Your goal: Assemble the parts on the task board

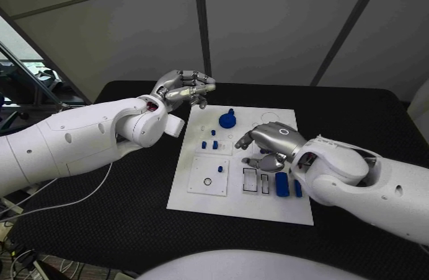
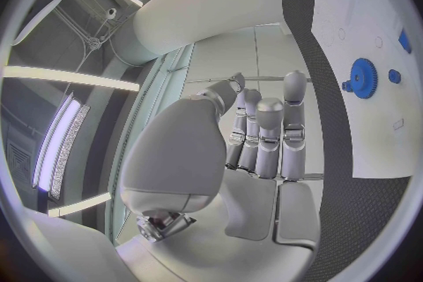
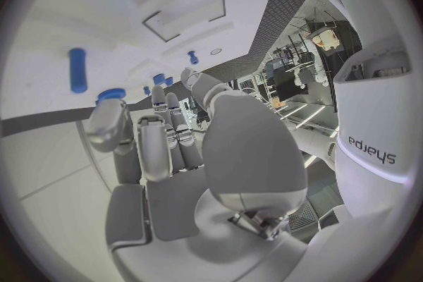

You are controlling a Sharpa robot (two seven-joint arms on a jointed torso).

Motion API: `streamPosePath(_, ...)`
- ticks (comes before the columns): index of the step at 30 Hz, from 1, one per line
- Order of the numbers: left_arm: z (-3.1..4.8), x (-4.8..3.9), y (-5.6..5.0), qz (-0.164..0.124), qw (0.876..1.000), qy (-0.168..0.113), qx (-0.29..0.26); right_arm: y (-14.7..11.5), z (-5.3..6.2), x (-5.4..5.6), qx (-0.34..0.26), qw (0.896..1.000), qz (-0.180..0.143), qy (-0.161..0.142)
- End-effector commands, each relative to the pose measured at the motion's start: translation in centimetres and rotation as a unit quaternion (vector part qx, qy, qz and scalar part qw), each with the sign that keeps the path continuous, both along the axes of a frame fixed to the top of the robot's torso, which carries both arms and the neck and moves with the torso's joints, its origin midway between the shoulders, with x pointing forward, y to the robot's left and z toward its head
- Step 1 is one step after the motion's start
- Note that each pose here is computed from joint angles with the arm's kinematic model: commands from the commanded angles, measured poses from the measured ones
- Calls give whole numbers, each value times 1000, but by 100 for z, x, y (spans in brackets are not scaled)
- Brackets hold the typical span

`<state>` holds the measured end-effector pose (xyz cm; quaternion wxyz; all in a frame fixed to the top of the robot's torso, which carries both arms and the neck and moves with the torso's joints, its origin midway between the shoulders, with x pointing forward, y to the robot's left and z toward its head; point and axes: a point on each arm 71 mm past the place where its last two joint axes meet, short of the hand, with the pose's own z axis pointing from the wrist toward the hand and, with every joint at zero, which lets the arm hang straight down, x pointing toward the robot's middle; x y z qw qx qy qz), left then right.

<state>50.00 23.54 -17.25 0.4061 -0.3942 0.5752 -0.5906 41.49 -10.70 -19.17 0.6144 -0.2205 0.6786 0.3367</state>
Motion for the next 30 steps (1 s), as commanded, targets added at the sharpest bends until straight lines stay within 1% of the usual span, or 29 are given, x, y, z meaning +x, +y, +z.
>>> streamPosePath(1, 10, -4, -11, -8, 1000, 0, -5, -170, 85, 91, -9, 999, -34, 13)
streamPosePath(3, 7, -5, -12, -8, 1000, 0, -5, -292, 133, 161, -22, 998, -50, 13)
streamPosePath(7, 3, -5, -18, -9, 1000, 0, -5, -431, 163, 244, -37, 997, -68, 15)
streamPosePath(11, 0, -4, -35, -12, 1000, 0, -6, -477, 164, 294, -49, 996, -76, 16)
streamPosePath(15, -2, -5, -49, -14, 1000, 0, -7, -472, 139, 342, -63, 995, -77, 18)
streamPosePath(21, -2, -7, -42, -13, 1000, 1, -6, -433, 88, 375, -81, 993, -75, 29)
streamPosePath(30, -5, -7, -32, -10, 1000, 2, -4, -358, 24, 364, -101, 992, -66, 45)
